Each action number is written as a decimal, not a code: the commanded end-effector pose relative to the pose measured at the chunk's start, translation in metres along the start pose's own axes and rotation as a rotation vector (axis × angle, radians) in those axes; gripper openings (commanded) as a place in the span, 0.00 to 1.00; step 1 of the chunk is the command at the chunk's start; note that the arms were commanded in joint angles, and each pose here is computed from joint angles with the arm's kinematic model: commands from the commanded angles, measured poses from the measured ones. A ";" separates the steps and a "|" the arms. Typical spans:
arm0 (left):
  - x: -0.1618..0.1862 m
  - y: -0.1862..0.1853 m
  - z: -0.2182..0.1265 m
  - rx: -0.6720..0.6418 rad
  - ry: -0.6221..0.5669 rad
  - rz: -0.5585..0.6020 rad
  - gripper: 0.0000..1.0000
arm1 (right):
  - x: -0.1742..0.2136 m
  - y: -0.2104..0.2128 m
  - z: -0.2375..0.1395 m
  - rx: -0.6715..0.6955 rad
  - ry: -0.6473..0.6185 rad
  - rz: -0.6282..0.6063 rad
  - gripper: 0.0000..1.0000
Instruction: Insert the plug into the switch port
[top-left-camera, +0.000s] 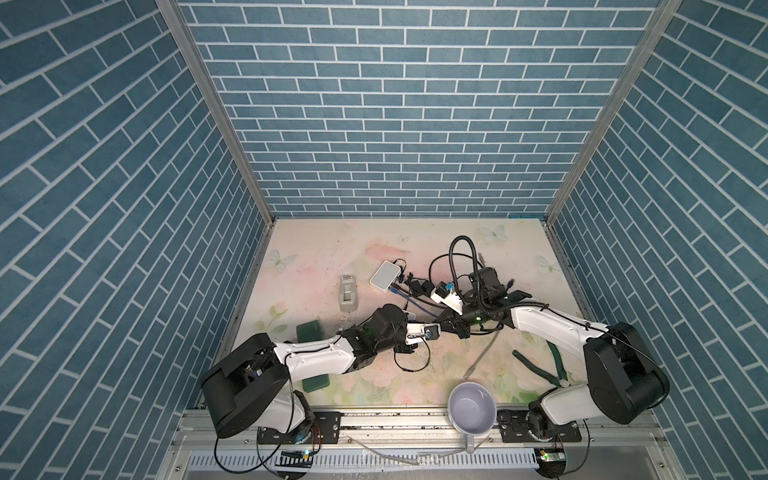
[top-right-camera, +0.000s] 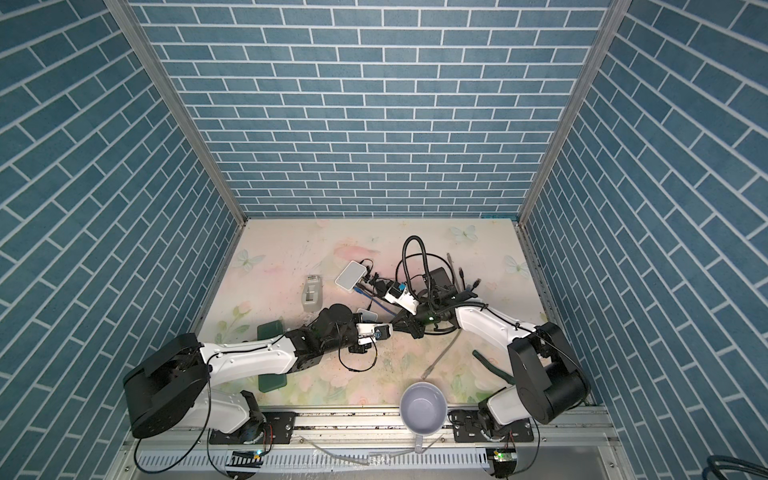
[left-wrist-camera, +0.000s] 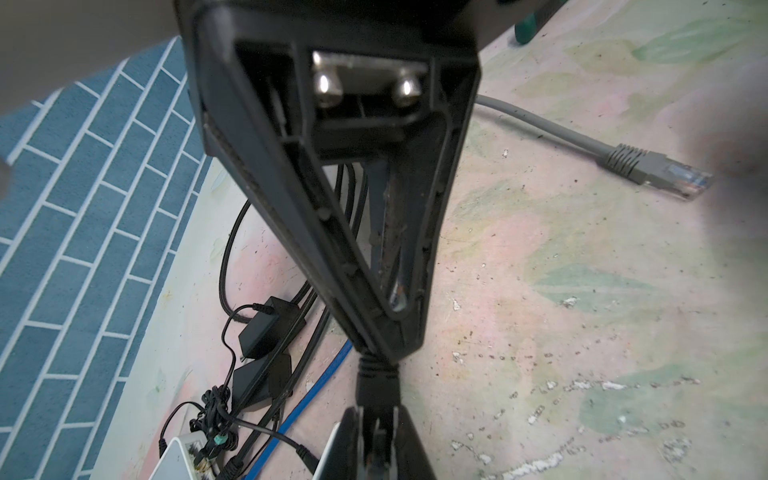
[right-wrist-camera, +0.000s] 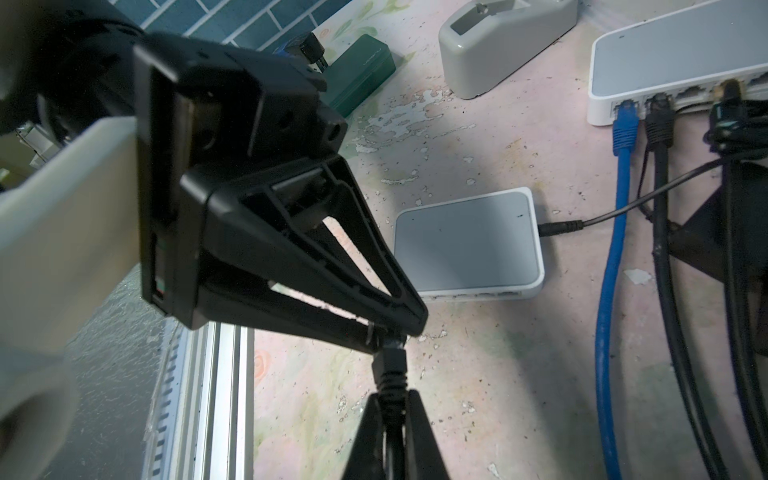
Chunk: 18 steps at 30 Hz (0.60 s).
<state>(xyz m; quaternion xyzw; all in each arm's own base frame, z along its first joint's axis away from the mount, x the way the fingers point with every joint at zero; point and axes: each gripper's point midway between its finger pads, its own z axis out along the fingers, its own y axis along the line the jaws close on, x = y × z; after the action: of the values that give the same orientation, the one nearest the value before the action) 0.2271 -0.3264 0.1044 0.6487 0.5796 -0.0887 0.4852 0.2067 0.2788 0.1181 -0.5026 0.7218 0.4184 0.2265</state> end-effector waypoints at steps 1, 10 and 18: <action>-0.012 -0.002 -0.003 0.036 -0.034 0.005 0.03 | -0.014 -0.002 -0.007 0.058 -0.052 -0.127 0.00; -0.011 -0.022 -0.010 0.169 -0.013 -0.020 0.03 | -0.003 0.002 -0.010 0.236 -0.134 -0.542 0.48; -0.018 -0.023 -0.012 0.217 -0.025 -0.037 0.03 | -0.001 0.008 -0.004 0.253 -0.134 -0.673 0.52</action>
<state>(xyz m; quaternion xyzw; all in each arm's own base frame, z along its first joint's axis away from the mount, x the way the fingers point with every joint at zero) 0.2016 -0.3282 0.0979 0.6843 0.5786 -0.1457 0.4193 0.1964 0.2748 0.1187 -0.6233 0.5896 0.2962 0.4197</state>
